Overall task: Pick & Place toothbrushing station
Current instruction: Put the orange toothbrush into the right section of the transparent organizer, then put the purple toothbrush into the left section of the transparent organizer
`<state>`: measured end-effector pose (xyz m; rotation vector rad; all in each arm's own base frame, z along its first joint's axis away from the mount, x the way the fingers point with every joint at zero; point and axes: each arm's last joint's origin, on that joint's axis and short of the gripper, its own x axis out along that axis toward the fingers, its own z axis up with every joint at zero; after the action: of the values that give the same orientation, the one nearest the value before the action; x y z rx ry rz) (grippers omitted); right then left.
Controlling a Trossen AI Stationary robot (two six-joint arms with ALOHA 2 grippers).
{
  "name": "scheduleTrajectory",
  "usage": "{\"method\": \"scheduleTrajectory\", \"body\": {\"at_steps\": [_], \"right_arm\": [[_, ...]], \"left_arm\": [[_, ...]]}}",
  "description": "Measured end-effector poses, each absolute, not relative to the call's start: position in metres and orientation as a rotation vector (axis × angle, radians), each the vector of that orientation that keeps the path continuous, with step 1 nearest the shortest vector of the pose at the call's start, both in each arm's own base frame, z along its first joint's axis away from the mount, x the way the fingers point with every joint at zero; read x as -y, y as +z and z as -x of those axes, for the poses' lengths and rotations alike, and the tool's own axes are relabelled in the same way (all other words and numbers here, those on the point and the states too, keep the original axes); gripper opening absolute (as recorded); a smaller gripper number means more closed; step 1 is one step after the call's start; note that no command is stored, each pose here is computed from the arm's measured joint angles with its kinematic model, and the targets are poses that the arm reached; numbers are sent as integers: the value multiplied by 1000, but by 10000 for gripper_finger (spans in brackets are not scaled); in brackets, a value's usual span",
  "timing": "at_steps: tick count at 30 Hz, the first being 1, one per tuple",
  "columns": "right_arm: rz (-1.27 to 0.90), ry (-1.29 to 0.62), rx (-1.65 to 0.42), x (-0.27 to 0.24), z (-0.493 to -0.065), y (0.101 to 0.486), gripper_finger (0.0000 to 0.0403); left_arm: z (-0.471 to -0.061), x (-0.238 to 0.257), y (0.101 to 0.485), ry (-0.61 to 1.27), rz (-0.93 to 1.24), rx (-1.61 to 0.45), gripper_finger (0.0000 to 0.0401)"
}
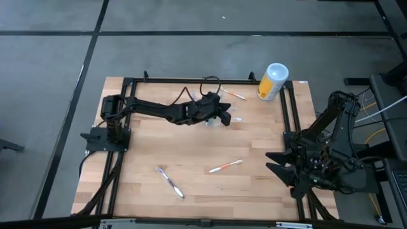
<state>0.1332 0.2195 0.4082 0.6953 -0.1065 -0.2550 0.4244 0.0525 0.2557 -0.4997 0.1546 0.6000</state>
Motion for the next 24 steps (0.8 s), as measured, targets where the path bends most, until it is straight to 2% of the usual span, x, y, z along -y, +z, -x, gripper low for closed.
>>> {"method": "scheduleTrajectory", "body": {"at_steps": [5, 8, 18, 21, 24], "right_arm": [[-693, -255, 106, -220, -133, 408, 235], [-697, -251, 106, -220, -133, 409, 235], [-690, -246, 105, -220, -133, 409, 235], [-688, -247, 105, -220, -133, 409, 235], [-685, -247, 105, -220, -133, 409, 235]], "left_arm": [[-432, -53, 226, 637, 514, -226, 5], [-433, -56, 224, 639, 528, -220, 20], [-421, -71, 273, 659, 378, -99, 140], [-409, -68, 294, 637, 324, -169, 162], [-385, -64, 298, 666, 381, -389, 167]]}}
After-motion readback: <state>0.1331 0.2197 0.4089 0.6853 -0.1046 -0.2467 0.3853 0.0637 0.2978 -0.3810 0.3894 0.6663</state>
